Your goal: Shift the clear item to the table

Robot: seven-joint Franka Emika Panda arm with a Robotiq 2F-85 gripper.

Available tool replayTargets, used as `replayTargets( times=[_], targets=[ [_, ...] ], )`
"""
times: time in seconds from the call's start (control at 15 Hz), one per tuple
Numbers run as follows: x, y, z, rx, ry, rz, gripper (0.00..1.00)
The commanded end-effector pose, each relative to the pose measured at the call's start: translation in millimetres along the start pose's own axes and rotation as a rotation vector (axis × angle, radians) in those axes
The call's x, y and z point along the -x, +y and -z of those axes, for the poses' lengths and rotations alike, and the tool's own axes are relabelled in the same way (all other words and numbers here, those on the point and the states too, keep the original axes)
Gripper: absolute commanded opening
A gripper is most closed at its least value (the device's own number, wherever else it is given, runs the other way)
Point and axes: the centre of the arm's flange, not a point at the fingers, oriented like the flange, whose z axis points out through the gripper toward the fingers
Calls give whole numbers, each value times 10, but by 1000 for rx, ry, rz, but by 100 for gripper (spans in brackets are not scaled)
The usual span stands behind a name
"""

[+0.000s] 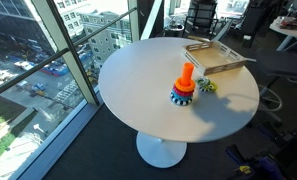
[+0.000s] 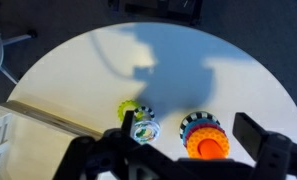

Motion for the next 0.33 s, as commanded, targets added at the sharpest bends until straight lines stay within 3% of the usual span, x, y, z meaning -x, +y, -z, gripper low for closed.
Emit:
replayTargets(
  times=[0.0, 0.27],
  targets=[
    [0, -8, -5, 0, 0, 1, 100],
    [1, -12, -16, 1, -1, 2, 100]
  ],
)
